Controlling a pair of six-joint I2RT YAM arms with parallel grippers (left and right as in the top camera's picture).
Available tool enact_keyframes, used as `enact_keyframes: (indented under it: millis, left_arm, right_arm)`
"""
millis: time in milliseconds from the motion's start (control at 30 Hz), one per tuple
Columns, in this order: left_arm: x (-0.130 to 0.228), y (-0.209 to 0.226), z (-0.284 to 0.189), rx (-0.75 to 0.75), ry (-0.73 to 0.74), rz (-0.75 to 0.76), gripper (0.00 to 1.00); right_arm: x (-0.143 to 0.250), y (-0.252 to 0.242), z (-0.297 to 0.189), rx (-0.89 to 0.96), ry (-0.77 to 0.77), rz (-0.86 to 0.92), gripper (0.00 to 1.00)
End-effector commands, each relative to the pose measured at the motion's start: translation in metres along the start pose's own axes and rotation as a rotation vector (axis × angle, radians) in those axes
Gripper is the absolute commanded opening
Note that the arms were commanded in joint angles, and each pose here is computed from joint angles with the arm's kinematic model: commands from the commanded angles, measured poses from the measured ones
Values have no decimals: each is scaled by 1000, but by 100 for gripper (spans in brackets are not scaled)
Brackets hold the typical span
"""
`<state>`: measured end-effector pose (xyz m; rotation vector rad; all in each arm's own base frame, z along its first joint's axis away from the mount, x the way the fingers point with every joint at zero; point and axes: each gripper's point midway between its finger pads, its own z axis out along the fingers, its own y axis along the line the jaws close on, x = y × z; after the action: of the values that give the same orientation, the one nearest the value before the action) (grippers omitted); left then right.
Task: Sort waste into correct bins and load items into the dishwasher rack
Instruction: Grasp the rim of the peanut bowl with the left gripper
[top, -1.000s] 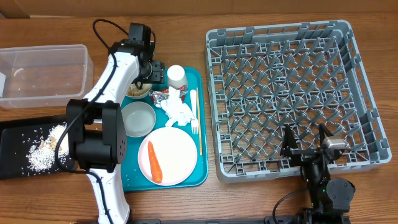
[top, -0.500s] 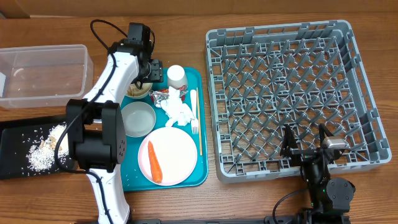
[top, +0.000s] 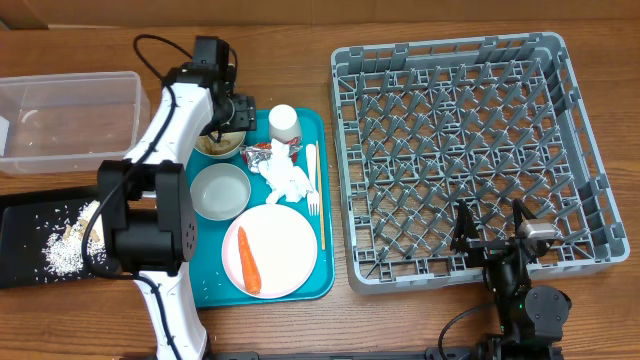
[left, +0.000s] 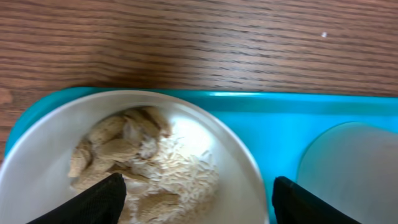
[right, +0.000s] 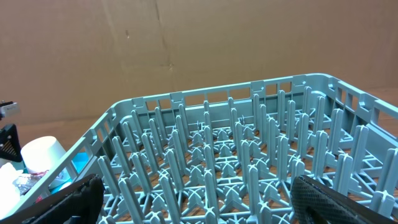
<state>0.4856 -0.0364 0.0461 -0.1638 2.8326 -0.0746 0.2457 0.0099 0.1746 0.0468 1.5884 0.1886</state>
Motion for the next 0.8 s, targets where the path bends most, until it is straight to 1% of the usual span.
enact_keyframes:
  millis: [0, 367, 500, 633, 667, 767]
  left_arm:
    - [2, -6, 5, 31, 16, 24, 78]
    - [12, -8, 18, 17, 48, 42, 77]
    - [10, -8, 19, 16, 41, 43, 75]
    - [9, -2, 19, -20, 35, 44, 60]
    - [9, -1, 19, -24, 35, 44, 53]
    - [9, -2, 19, -22, 35, 45, 36]
  right_arm:
    - [1, -2, 0, 10, -7, -4, 100]
    - [1, -2, 0, 10, -8, -4, 100]
    - [1, -2, 0, 10, -7, -4, 100]
    - [1, -2, 0, 10, -7, -4, 100]
    - [1, -2, 0, 10, -8, -4, 100]
    - [1, -2, 0, 10, -8, -4, 100]
